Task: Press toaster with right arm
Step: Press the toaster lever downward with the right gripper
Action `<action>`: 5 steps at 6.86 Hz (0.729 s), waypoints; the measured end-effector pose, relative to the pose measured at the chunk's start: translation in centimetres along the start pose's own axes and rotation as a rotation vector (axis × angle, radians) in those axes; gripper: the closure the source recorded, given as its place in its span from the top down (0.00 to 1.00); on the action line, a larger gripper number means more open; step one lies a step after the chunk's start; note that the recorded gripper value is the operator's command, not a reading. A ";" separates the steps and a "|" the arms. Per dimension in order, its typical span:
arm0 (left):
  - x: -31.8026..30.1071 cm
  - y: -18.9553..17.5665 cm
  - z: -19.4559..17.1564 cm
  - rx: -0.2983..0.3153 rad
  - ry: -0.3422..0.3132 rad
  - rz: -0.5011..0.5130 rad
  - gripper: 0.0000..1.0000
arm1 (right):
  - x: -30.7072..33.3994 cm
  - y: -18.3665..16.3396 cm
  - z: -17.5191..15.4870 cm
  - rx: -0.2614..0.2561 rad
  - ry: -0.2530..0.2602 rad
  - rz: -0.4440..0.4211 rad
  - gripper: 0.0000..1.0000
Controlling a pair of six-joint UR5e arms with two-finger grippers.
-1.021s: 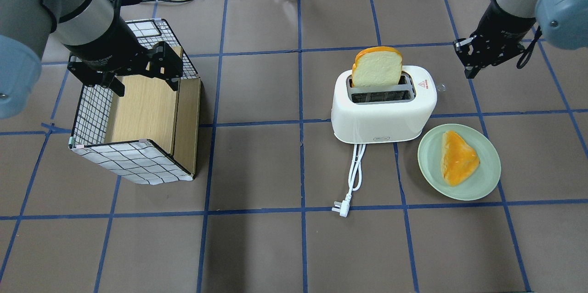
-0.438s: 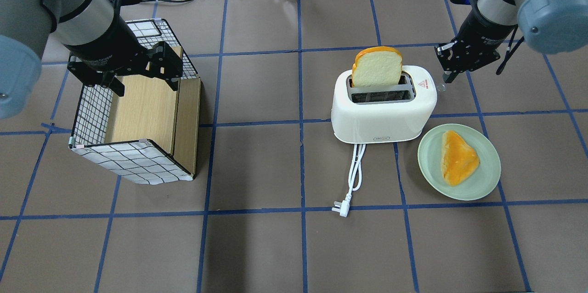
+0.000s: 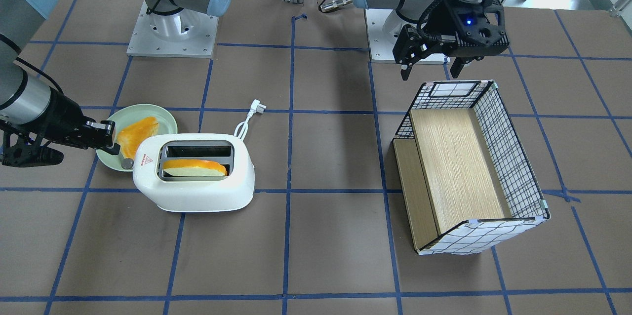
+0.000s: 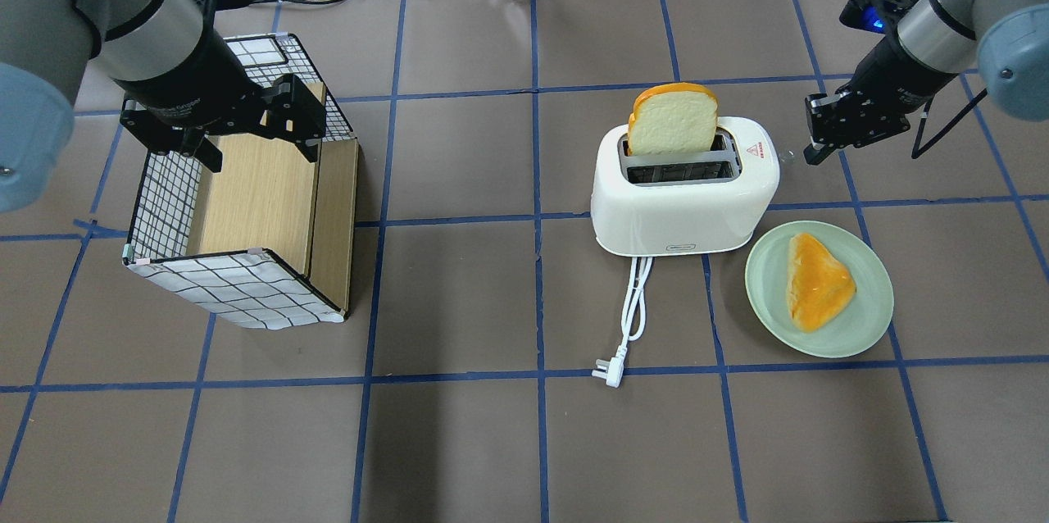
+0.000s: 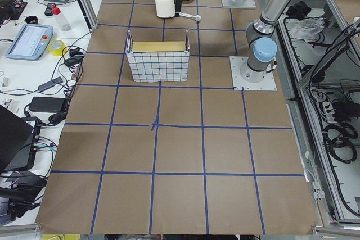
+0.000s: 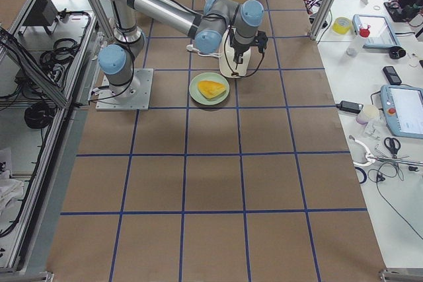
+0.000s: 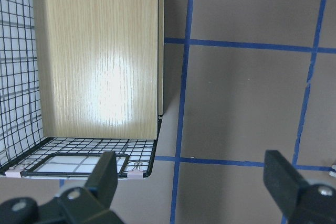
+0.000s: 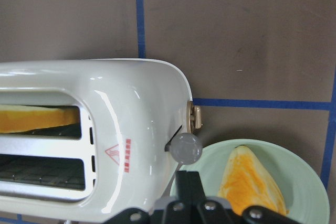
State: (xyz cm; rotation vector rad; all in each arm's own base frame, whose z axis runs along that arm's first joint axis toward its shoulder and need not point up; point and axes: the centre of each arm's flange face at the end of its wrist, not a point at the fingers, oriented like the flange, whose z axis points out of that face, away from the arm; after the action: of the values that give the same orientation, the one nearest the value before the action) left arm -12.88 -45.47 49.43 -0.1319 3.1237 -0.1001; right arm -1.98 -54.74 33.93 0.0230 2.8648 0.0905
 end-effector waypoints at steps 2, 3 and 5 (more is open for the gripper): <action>0.0 0.0 0.0 0.000 0.000 0.000 1.00 | -0.1 0.0 0.5 0.011 -0.060 0.001 0.00; 0.0 0.0 0.0 0.000 0.001 0.000 1.00 | -0.2 0.0 0.8 0.018 -0.083 0.000 0.00; 0.0 0.0 0.0 0.000 0.000 0.000 1.00 | -0.1 -0.2 1.3 0.036 -0.094 -0.005 0.00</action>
State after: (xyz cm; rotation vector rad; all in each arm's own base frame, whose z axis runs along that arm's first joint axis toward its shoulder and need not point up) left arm -12.88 -45.47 49.43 -0.1320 3.1238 -0.1001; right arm -1.48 -54.86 32.67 0.0269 2.7723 0.0363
